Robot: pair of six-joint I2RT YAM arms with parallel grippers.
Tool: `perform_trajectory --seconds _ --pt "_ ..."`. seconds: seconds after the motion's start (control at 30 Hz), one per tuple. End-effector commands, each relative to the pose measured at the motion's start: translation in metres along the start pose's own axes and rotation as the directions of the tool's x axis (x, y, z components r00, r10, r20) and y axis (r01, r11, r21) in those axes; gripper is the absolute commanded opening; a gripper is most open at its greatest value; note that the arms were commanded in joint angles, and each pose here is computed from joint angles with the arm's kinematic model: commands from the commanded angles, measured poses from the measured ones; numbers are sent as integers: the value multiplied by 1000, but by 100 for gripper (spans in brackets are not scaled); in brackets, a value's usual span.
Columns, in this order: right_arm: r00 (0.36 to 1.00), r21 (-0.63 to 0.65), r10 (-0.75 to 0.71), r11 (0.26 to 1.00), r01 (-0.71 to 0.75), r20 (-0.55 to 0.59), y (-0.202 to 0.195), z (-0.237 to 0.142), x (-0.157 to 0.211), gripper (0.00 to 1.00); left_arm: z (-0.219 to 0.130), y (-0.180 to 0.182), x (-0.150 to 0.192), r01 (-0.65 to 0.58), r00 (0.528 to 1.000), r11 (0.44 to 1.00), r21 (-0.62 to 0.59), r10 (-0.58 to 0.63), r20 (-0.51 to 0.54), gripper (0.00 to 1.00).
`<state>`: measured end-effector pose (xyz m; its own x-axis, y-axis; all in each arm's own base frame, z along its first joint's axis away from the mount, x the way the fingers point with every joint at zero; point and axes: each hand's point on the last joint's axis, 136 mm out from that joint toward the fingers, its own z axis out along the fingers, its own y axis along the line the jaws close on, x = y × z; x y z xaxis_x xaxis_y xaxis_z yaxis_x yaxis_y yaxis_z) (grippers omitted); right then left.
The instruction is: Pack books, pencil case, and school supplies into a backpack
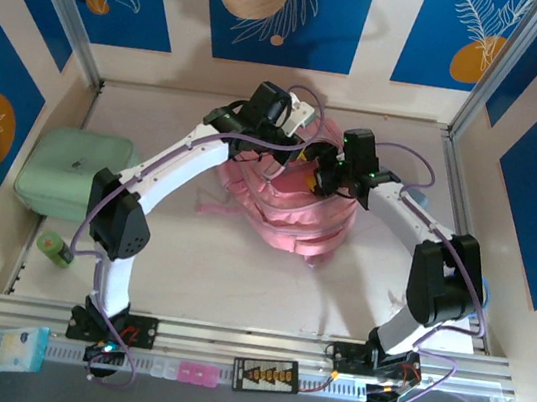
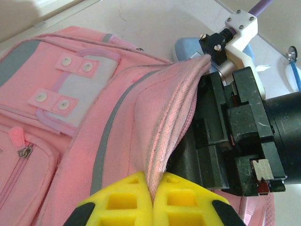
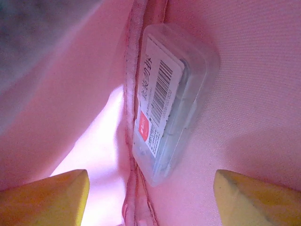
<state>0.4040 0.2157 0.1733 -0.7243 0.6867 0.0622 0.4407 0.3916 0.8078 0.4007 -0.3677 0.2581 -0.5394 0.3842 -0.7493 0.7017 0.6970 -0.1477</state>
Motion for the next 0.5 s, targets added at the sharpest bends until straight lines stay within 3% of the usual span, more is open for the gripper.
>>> perform_trajectory --seconds 0.0,0.2,0.37,0.47 --pt "1000 -10 -29 1000 29 -5 -2 -18 10 71 -34 -24 -59 -60 979 996 68 46 197 0" --pt "999 39 -38 999 38 11 -19 -15 15 63 -30 -23 -54 -60 982 996 69 47 181 0" --pt "999 55 -37 998 36 13 -23 -5 13 43 -30 -25 -53 -55 984 995 82 39 176 0" --pt "999 56 -49 997 48 8 -21 2 12 37 -31 -25 -53 -55 984 995 83 40 176 0"
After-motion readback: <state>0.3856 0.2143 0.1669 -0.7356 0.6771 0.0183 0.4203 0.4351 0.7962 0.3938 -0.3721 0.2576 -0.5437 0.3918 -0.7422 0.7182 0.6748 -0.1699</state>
